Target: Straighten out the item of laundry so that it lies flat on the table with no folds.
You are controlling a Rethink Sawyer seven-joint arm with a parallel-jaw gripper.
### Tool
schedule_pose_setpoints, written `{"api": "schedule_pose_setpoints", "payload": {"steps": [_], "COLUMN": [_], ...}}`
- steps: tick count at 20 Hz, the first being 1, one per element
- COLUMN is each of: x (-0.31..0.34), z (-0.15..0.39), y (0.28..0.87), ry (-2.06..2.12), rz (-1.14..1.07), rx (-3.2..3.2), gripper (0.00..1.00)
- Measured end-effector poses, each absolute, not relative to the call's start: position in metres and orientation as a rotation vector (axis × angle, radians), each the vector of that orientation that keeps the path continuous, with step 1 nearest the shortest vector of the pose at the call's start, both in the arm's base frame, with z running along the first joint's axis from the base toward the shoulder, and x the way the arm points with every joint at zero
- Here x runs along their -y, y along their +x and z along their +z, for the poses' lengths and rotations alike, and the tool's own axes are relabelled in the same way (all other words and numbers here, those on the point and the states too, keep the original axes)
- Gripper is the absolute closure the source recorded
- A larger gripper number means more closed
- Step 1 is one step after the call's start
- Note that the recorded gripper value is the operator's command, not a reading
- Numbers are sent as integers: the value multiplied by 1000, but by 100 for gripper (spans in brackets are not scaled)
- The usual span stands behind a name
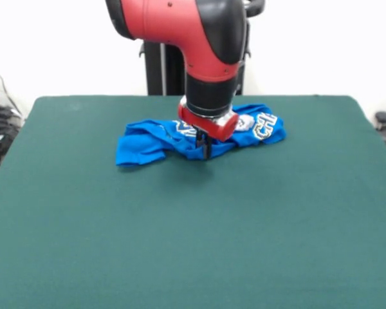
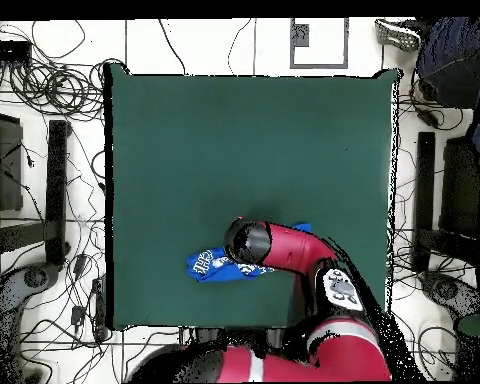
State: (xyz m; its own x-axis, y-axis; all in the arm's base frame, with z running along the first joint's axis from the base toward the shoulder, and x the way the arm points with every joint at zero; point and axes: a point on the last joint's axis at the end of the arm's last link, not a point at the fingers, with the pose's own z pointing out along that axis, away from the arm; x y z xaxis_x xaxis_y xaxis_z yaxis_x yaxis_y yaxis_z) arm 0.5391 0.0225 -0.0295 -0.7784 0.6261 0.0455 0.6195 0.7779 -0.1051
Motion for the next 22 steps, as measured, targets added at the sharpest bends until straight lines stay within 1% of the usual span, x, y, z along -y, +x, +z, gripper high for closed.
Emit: {"api": "schedule_pose_setpoints", "payload": {"steps": [6,14,22], "x": [-25,-10,-6], "z": [-16,21,42], "y": [561,595,618], "ry": [-984,-1020,-1060], "rz": [166,201,185], "rx": [2917,2927,2968], "gripper": [100,100,100]}}
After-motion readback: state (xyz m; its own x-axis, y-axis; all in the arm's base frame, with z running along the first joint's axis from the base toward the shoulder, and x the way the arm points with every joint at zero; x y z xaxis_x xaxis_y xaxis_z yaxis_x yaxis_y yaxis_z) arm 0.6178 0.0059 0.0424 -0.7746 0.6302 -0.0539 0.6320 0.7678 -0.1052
